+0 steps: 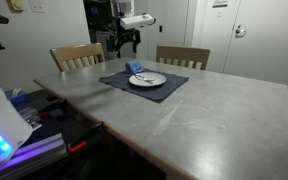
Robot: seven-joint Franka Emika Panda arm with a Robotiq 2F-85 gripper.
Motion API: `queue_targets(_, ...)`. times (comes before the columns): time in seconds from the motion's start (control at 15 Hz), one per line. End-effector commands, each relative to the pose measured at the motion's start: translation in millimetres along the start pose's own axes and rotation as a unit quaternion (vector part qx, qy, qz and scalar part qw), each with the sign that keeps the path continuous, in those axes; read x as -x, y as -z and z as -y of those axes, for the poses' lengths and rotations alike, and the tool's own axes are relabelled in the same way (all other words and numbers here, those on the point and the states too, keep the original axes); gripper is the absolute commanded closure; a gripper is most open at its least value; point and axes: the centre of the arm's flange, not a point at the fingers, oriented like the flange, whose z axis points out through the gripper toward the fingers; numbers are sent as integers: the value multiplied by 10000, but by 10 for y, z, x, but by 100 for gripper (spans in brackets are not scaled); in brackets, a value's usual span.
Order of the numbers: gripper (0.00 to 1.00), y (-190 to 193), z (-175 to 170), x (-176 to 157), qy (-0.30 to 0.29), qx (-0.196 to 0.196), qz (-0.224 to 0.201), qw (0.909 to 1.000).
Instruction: Put the fork on the blue mat, wipe the plate with the cloth, and then put the fork back on the plate
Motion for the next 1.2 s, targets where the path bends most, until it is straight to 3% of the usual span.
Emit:
queue_targets(0.0, 0, -329, -121, 62, 290, -99, 200, 9993)
queue_targets(0.27, 0, -643, -252, 129, 352, 4, 401, 9986)
queue_targets(0.53, 0, -860, -427, 165, 336, 169, 279, 9989)
queue_targets(1.13, 0, -1166, -568, 363, 263, 22, 213, 9994)
